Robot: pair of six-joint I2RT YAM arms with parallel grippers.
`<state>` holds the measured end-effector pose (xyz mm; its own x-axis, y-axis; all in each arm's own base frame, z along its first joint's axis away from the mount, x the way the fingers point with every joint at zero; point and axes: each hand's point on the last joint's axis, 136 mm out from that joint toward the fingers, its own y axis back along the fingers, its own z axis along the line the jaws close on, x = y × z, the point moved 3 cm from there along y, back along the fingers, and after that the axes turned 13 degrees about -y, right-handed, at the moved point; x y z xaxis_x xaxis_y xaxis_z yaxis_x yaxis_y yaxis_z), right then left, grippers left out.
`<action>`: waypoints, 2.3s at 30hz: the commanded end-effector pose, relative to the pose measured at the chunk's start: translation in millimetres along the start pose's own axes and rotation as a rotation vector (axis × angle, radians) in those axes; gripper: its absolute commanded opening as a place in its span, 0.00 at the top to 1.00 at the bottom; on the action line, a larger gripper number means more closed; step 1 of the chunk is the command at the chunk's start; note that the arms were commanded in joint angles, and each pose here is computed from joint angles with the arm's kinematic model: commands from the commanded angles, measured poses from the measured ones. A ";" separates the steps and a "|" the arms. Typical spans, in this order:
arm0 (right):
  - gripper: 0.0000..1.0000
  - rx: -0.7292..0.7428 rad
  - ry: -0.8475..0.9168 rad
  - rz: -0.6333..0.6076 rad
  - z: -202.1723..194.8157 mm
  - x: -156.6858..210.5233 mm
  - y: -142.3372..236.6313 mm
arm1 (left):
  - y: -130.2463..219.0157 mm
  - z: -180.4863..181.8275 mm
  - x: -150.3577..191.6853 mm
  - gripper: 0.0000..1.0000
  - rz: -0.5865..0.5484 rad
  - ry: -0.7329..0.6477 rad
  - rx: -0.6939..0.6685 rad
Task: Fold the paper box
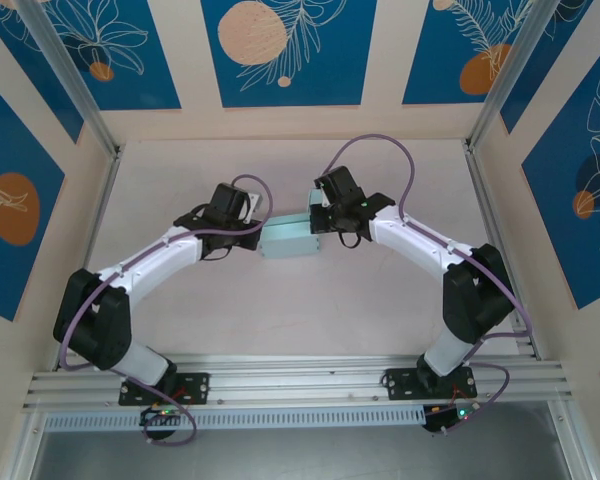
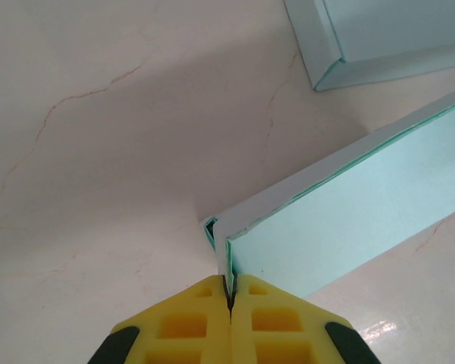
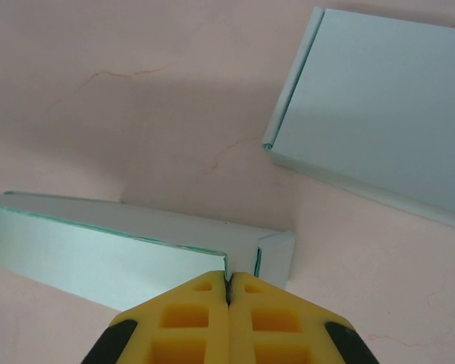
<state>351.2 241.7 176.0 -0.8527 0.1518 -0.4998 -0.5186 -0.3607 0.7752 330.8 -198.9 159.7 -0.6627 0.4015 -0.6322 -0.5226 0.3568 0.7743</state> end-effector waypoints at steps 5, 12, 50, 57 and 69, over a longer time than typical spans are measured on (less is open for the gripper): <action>1.00 -0.125 -0.066 -0.028 29.5 -2.7 0.3 | 3.2 -19.3 -9.1 1.00 -0.056 -0.011 0.059; 1.00 -0.093 -0.038 -0.034 22.9 1.1 -4.3 | 3.0 -15.1 -6.8 1.00 -0.046 -0.020 0.024; 1.00 -0.049 0.048 -0.042 13.2 23.7 -16.6 | -10.4 -23.3 -17.4 1.00 -0.143 0.227 0.115; 1.00 -0.042 0.047 -0.039 11.8 24.9 -18.1 | -13.5 -7.5 4.8 1.00 -0.081 0.193 0.021; 1.00 -0.015 0.047 -0.042 2.4 31.8 -22.2 | -24.7 0.0 30.5 1.00 -0.012 0.162 -0.026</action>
<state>353.9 243.1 161.7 -0.7817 0.1896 -0.5941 -0.6211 -0.3226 0.7143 342.3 -202.0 150.8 -0.6772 0.1882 -0.7113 -0.6243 0.3646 0.6909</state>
